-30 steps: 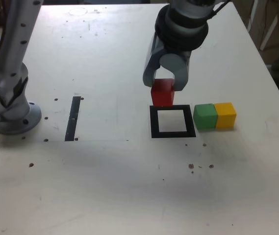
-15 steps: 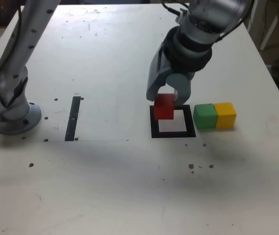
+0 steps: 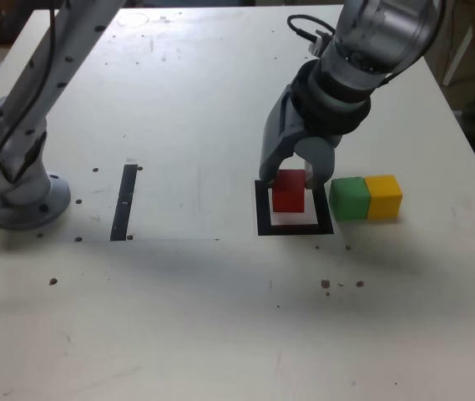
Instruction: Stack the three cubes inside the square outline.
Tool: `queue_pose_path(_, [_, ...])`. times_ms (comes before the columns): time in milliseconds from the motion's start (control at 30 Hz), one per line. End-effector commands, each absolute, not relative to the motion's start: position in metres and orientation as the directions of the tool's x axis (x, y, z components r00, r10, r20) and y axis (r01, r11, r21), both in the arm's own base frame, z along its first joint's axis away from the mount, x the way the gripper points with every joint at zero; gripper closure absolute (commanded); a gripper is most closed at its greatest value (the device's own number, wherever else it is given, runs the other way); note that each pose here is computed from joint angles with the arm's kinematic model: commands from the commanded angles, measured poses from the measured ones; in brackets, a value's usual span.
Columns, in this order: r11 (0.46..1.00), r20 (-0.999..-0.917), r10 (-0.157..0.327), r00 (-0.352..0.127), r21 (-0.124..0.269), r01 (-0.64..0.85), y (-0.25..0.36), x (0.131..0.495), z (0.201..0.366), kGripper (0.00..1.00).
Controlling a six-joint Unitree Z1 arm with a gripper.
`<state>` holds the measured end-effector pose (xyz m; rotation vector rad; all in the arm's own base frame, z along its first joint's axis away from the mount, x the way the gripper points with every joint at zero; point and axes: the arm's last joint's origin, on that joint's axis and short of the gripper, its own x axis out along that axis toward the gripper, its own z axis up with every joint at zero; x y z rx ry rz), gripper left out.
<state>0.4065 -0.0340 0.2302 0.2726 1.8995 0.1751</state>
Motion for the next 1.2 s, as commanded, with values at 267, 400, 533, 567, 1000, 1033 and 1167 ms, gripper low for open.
queue_pose_path(267, [0.966, -0.9048, 0.259, -0.338, 0.239, 0.101, -0.028, 0.41, 0.225, 0.67])
queue_pose_path(400, [0.969, -0.9047, 0.248, -0.346, 0.227, 0.1, -0.027, 0.41, 0.223, 0.6])
queue_pose_path(533, [0.971, -0.905, 0.239, -0.352, 0.215, 0.107, -0.026, 0.409, 0.222, 0.31])
queue_pose_path(567, [0.971, -0.9051, 0.238, -0.353, 0.213, 0.109, -0.026, 0.409, 0.221, 0.23])
queue_pose_path(1000, [0.967, -0.904, 0.253, -0.345, 0.224, 0.121, -0.024, 0.406, 0.226, 0.01])
queue_pose_path(1033, [0.964, -0.9042, 0.262, -0.337, 0.231, 0.129, -0.023, 0.405, 0.229, 0.01])
queue_pose_path(1167, [0.94, -0.9029, 0.324, -0.283, 0.274, 0.201, -0.019, 0.403, 0.249, 0.01])
